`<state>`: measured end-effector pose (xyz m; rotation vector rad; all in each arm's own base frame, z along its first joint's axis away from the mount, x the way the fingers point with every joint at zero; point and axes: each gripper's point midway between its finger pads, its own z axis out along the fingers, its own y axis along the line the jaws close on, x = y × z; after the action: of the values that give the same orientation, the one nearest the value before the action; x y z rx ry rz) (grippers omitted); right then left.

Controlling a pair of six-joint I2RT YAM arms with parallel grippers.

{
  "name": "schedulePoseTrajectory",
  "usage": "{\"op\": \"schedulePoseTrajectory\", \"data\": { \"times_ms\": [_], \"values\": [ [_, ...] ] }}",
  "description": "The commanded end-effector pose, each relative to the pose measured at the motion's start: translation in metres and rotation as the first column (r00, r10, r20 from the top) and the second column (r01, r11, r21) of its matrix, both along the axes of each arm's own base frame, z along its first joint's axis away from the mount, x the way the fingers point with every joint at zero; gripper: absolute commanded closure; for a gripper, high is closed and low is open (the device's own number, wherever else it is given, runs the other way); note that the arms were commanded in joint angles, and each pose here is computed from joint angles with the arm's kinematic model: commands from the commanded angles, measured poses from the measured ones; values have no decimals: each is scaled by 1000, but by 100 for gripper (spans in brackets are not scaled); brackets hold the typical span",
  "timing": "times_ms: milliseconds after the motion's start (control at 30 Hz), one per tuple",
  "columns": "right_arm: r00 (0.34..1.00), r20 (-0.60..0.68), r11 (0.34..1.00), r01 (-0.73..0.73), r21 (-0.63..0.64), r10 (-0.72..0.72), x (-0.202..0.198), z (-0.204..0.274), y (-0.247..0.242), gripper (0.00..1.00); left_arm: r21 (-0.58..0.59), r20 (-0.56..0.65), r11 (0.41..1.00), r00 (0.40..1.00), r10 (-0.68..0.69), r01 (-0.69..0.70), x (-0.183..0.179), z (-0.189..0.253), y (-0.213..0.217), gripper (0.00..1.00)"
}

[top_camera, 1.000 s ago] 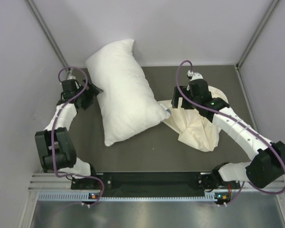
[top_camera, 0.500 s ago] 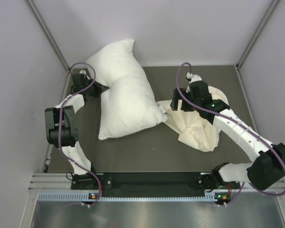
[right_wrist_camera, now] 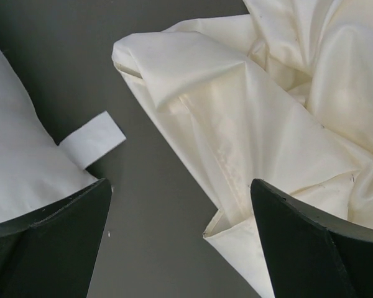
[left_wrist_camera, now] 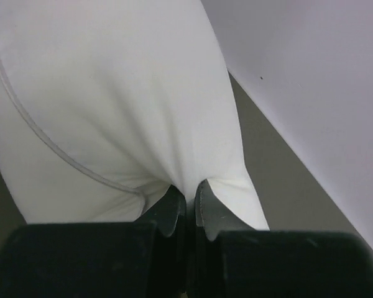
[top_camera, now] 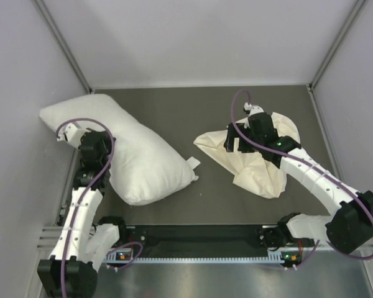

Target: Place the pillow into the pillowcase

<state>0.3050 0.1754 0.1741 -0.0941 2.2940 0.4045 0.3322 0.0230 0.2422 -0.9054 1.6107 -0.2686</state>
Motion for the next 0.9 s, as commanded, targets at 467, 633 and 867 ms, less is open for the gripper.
{"op": "schedulePoseTrajectory", "data": {
  "times_ms": [467, 633, 867],
  "values": [
    [994, -109, 976, 2, -219, -27, 14, -58, -13, 15, 252, -150, 967, 989, 2, 36, -14, 26, -12, 4],
    [988, -128, 953, 45, -298, -87, 21, -85, -19, 24, 285, -179, 951, 981, -73, 123, -16, 52, -21, 4],
    [986, -70, 913, 113, -391, -152, 47, -73, -28, 100, 301, -204, 927, 965, -165, 222, -23, 68, -34, 5]
  ]
}}
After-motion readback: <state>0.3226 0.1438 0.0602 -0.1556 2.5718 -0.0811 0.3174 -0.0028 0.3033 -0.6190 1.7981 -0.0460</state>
